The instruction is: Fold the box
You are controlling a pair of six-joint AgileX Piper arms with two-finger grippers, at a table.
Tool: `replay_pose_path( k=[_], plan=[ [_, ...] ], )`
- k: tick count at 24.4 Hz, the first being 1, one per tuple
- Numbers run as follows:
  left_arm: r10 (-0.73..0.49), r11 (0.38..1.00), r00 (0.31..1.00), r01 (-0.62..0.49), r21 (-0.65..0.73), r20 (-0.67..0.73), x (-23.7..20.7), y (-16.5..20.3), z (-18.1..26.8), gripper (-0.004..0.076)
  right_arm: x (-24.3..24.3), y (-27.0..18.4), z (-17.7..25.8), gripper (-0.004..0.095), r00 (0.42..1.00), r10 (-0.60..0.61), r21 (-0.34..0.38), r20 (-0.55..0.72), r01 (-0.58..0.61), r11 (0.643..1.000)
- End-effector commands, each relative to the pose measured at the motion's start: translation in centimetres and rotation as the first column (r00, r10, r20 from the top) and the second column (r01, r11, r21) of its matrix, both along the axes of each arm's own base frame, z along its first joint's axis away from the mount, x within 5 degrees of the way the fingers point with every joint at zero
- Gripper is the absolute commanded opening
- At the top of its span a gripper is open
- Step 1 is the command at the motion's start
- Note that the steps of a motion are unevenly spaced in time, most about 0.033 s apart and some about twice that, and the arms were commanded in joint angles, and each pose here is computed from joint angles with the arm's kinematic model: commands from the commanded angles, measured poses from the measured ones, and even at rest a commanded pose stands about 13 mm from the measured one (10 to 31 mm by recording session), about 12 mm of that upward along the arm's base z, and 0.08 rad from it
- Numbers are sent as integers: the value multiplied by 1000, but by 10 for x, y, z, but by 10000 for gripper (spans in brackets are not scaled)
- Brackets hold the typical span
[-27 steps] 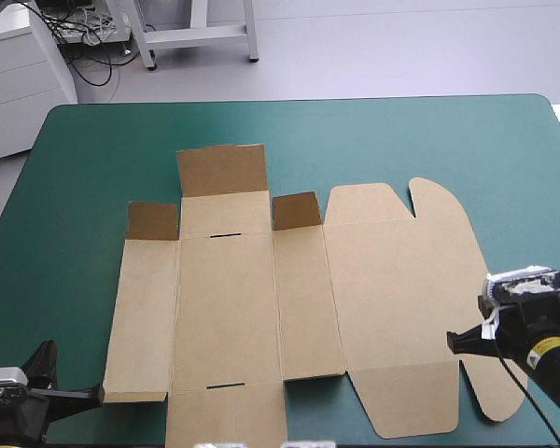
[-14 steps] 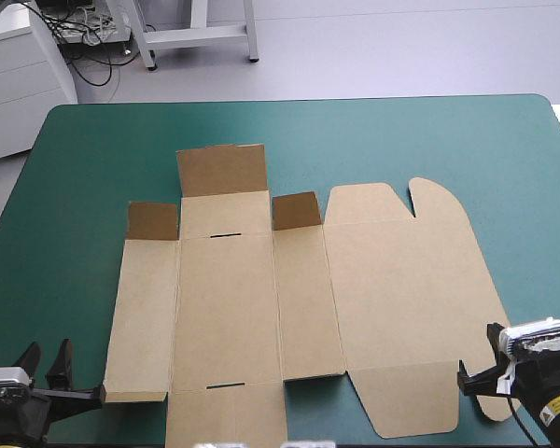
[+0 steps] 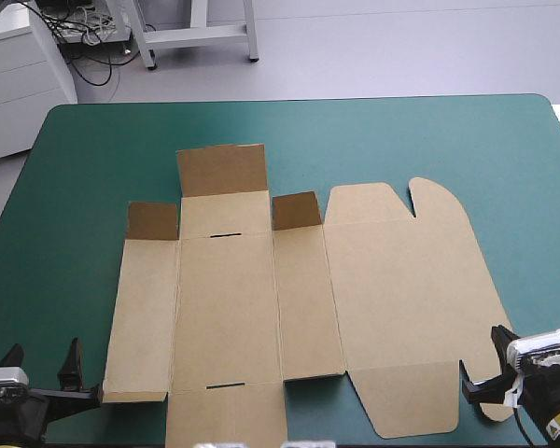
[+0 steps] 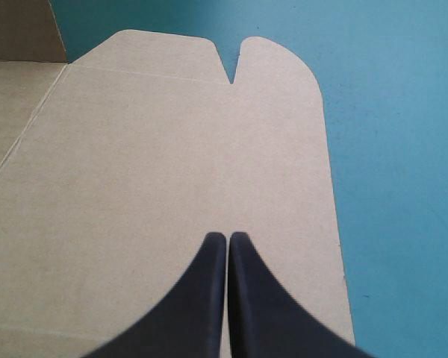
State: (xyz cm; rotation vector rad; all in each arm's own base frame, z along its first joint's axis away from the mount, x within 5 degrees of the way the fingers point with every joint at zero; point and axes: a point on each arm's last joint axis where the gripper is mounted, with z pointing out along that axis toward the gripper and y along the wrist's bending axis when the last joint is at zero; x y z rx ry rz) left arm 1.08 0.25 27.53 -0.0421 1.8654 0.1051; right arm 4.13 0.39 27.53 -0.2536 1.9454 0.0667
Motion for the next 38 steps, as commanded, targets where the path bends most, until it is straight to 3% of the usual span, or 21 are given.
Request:
replay_pose_path(
  k=[1,6,9,16,22,25,28,31,36,38],
  plan=[
    [-3,1000,999,3,8,44,7,1,19,523,2,0,13,-4,996,10,-29,85,-7,1000],
    [-1,1000,1000,1,-4,-28,25,2,50,523,1,0,12,-4,997,8,-33,73,-6,999],
    [9,999,989,-15,-38,-150,43,4,68,505,1,0,12,-4,997,8,-33,73,-6,999],
    [5,998,876,-35,-53,-482,90,8,83,498,1,0,12,-4,997,8,-33,73,-6,999],
    [-187,975,816,85,-207,-547,135,-7,69,498,1,0,12,-23,997,8,-33,73,-6,999],
    [-220,966,772,87,-243,-597,144,-9,61,498,1,0,12,-23,997,8,-33,73,-6,999],
    [-244,963,675,85,-256,-697,156,-9,45,499,1,0,12,-23,997,8,-33,76,-6,999],
    [-261,956,641,65,-287,-722,165,-7,38,499,1,0,12,-23,997,8,-33,76,-6,999],
    [-383,864,642,-4,-503,-664,164,10,26,498,1,0,12,-23,997,8,-33,76,-6,999],
    [-445,829,553,-41,-557,-704,159,13,8,499,1,0,12,-23,997,8,-33,76,-6,999]
  ],
)
